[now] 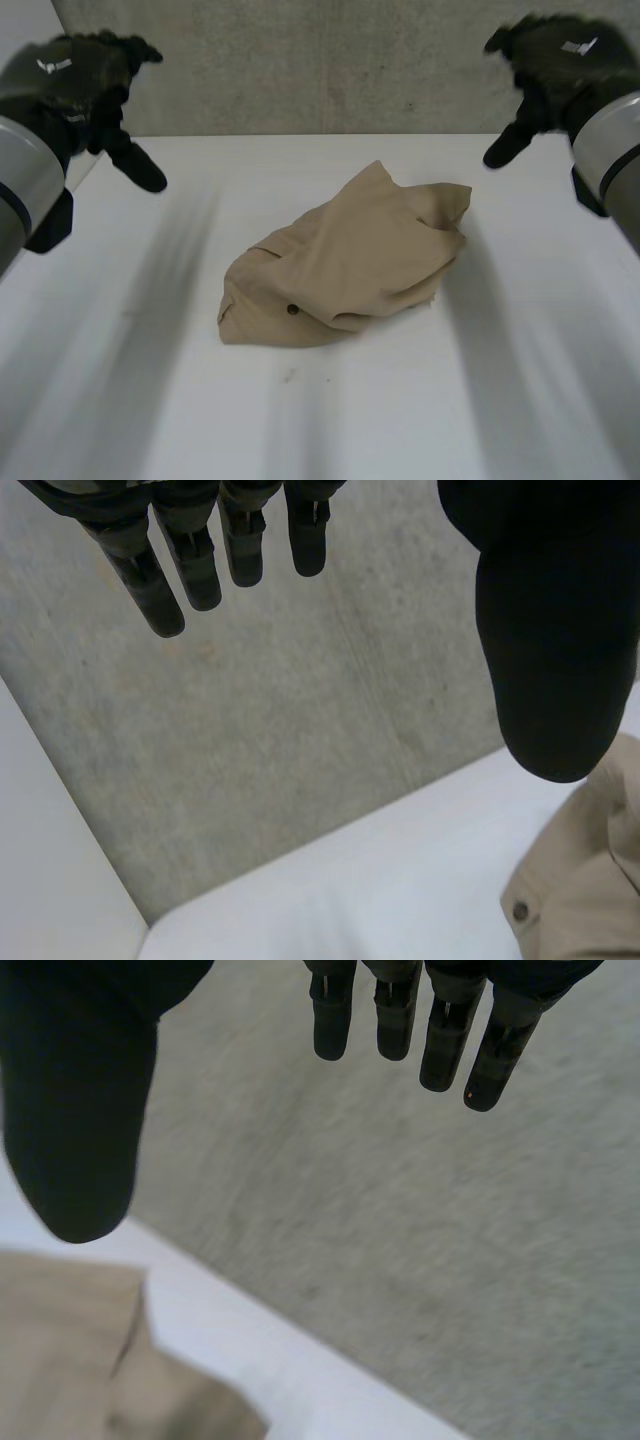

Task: Fold the shorts.

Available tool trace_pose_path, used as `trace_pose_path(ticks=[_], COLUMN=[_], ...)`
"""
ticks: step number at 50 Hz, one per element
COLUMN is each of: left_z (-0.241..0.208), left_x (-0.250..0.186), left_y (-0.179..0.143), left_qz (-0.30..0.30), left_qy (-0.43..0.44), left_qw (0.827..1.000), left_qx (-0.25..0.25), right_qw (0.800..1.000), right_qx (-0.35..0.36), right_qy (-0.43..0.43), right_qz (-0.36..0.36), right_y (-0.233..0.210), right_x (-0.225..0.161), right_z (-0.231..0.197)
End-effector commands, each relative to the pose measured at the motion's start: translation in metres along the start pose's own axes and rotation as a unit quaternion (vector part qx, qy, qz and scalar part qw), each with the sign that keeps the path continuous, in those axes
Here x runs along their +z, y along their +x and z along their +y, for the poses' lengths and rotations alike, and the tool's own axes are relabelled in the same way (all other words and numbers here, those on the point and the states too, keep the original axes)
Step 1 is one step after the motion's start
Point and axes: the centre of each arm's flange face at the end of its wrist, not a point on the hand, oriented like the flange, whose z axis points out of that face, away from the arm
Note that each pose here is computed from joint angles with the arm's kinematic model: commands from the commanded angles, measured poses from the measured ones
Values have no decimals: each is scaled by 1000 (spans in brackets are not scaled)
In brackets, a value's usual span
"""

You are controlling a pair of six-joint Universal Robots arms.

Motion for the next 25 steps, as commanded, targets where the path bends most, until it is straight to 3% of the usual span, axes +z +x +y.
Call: trace_pose_path(ticks=[1, 5, 8, 16, 25], left_z=[57, 96, 140, 203, 224], left_x=[9, 16, 28, 47, 66], left_y=[-9, -11, -11, -4, 12], left_qz=[-20, -14, 21, 74, 96], left_qy=[-54, -84, -127, -204, -206], left_qw=[998, 996, 991, 975, 973], left_qx=[-10, -14, -24, -46, -44], right_qw=[985, 975, 976, 978, 976], right_qx=[-54, -58, -51, -46, -46], right_qy=[-106, -136, -150, -154, -158], right_qz=[-123, -166, -153, -136, -142], right_y=[-30, -35, -23, -16, -21], right_x=[-14, -24, -24, -28, -32], right_z=[69, 101, 124, 152, 156])
